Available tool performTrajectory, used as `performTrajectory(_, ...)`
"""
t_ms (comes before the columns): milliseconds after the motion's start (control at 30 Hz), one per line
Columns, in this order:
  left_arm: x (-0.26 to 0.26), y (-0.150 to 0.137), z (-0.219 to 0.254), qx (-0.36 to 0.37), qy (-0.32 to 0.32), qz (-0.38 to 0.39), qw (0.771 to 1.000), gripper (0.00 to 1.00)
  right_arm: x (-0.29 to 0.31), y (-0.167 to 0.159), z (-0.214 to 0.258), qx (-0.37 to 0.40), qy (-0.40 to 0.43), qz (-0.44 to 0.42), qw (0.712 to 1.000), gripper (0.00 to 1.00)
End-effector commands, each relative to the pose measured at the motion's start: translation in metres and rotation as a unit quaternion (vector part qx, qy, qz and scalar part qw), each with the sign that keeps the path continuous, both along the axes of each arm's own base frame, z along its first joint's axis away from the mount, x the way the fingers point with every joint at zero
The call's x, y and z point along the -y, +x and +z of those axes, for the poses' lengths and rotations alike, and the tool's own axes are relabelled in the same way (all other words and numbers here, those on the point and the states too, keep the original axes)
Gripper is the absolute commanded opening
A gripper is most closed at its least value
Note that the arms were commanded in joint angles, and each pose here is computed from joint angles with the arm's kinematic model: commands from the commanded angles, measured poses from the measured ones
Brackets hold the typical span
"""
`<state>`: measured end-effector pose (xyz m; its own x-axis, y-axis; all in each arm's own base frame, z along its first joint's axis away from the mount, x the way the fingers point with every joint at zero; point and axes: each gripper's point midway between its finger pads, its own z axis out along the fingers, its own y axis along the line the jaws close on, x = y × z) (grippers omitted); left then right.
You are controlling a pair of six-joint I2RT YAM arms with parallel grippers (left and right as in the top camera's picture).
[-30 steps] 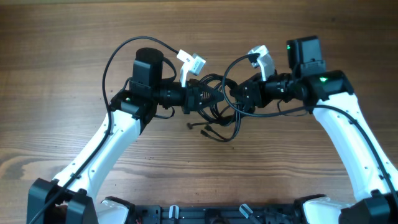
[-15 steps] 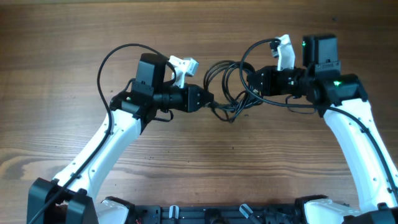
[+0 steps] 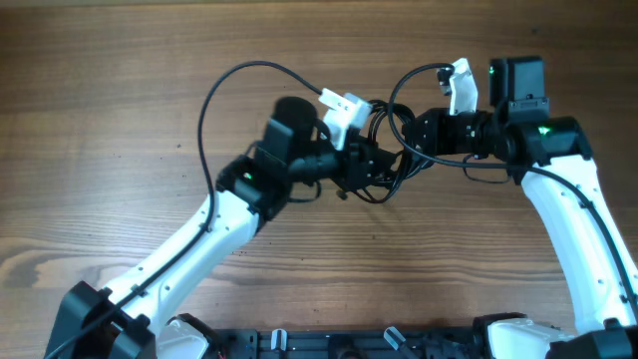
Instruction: Untangle cables
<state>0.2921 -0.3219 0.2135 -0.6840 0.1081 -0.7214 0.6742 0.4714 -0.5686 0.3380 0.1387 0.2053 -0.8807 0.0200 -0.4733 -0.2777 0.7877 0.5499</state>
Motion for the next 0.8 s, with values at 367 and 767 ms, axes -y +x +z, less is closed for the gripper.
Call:
performTrajectory(367, -0.084, 0.053, -0.031, 0.005, 0.151, 0.369, 0.917, 0.06, -0.042, -0.032, 0.036, 0.011, 0.130, 0.129, 0.983, 0.04)
performTrajectory(767, -0.105, 0.059, -0.038, -0.003, 0.172, 0.388, 0.905, 0.04, 0.006, -0.047, 0.066, 0.073, 0.089, 0.075, 0.991, 0.04)
